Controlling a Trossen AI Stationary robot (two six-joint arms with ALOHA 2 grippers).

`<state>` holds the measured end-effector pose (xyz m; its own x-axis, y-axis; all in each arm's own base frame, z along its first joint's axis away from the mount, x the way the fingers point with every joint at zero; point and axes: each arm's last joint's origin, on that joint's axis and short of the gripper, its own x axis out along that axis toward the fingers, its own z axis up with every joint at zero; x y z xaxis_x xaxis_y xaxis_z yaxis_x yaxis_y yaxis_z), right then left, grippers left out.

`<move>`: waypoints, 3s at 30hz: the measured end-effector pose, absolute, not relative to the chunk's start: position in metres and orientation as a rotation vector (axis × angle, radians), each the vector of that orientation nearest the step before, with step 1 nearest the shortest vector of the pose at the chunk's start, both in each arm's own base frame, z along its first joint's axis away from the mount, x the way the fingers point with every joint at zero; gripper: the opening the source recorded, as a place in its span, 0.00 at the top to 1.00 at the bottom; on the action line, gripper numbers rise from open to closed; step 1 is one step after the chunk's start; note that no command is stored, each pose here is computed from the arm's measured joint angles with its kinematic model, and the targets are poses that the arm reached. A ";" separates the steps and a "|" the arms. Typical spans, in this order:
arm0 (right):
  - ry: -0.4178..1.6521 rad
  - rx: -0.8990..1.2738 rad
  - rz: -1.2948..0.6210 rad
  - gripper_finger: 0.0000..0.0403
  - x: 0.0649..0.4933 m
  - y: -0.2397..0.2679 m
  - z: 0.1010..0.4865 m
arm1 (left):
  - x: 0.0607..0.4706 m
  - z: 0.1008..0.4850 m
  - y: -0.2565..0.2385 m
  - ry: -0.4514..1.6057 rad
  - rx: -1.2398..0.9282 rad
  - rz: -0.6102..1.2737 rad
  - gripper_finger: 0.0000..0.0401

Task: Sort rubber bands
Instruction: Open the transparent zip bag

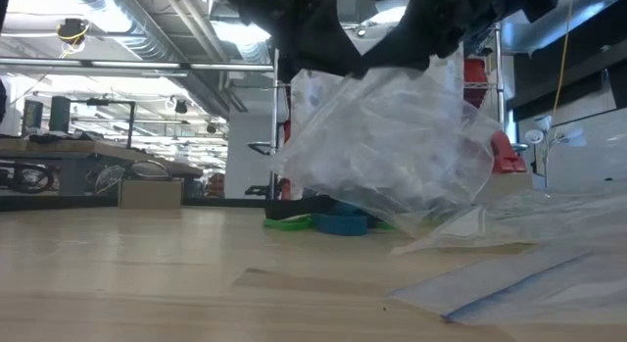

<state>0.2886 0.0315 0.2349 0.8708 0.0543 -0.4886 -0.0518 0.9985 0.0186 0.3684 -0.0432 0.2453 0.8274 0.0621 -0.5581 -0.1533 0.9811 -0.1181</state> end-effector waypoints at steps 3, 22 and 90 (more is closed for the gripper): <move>0.512 -0.031 0.028 0.99 0.289 0.031 0.235 | 0.368 0.245 -0.043 0.585 -0.168 0.124 0.95; 0.534 -0.123 -0.106 1.00 0.279 0.025 0.241 | 0.362 0.238 -0.043 0.689 -0.241 0.154 0.95; 0.591 -0.206 0.015 1.00 0.259 0.025 0.252 | 0.373 0.240 -0.004 0.633 -0.007 0.117 0.64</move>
<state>0.2586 0.0249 0.2520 0.8311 -0.0451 -0.5543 -0.0729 0.9793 -0.1890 0.3729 -0.0042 0.2395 0.8000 0.1072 -0.5904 -0.1117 0.9933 0.0290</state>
